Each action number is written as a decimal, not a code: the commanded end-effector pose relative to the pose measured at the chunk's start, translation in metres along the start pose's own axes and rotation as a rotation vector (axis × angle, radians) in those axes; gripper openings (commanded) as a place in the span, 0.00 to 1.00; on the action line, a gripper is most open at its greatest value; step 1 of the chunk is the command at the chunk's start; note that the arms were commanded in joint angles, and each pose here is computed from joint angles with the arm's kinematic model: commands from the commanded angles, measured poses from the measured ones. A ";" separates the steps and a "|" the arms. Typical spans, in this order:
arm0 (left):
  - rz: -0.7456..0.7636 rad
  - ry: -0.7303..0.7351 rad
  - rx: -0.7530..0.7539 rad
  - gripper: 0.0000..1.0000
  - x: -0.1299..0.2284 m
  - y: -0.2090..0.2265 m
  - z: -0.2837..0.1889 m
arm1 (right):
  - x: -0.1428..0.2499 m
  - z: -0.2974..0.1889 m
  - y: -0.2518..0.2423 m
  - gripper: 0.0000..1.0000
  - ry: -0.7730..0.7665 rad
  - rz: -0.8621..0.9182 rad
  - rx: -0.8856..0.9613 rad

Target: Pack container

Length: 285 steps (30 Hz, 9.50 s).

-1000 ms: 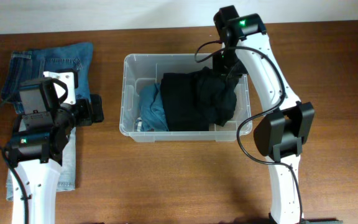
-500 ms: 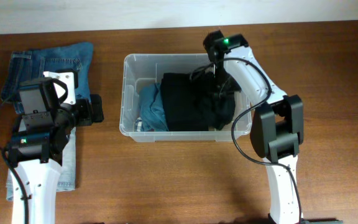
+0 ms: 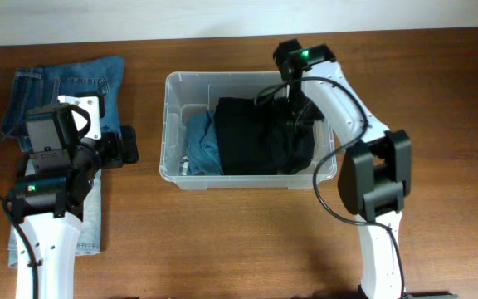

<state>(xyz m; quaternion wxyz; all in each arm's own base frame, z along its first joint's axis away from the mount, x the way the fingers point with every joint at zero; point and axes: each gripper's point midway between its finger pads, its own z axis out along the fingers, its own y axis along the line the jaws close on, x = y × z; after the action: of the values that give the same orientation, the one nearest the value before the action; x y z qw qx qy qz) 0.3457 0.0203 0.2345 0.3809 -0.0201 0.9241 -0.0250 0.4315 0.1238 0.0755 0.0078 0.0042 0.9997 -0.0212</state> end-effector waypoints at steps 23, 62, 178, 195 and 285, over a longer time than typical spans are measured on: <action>-0.012 0.000 -0.008 0.99 0.000 0.002 0.001 | -0.025 0.025 0.053 0.17 -0.177 0.005 -0.146; -0.012 0.000 -0.009 0.99 0.000 0.002 0.001 | 0.023 0.003 0.010 0.20 -0.146 0.002 0.021; -0.247 0.627 -0.647 0.98 0.146 0.120 0.086 | 0.055 -0.088 -0.355 0.98 -0.223 0.921 0.123; -0.183 0.784 -0.730 0.98 0.182 0.132 0.096 | 0.055 -0.088 -0.355 0.98 -0.223 0.921 0.123; -0.425 0.031 -0.193 0.01 -0.067 0.064 -0.056 | 0.055 -0.088 -0.355 0.99 -0.223 0.921 0.123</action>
<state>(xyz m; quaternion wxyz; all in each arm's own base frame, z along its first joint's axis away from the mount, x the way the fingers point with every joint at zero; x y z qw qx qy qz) 0.3593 0.1115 0.2547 0.2613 -0.2832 0.9228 -0.0030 0.3739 -0.2236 0.1840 0.1315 0.4414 0.8851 -0.0664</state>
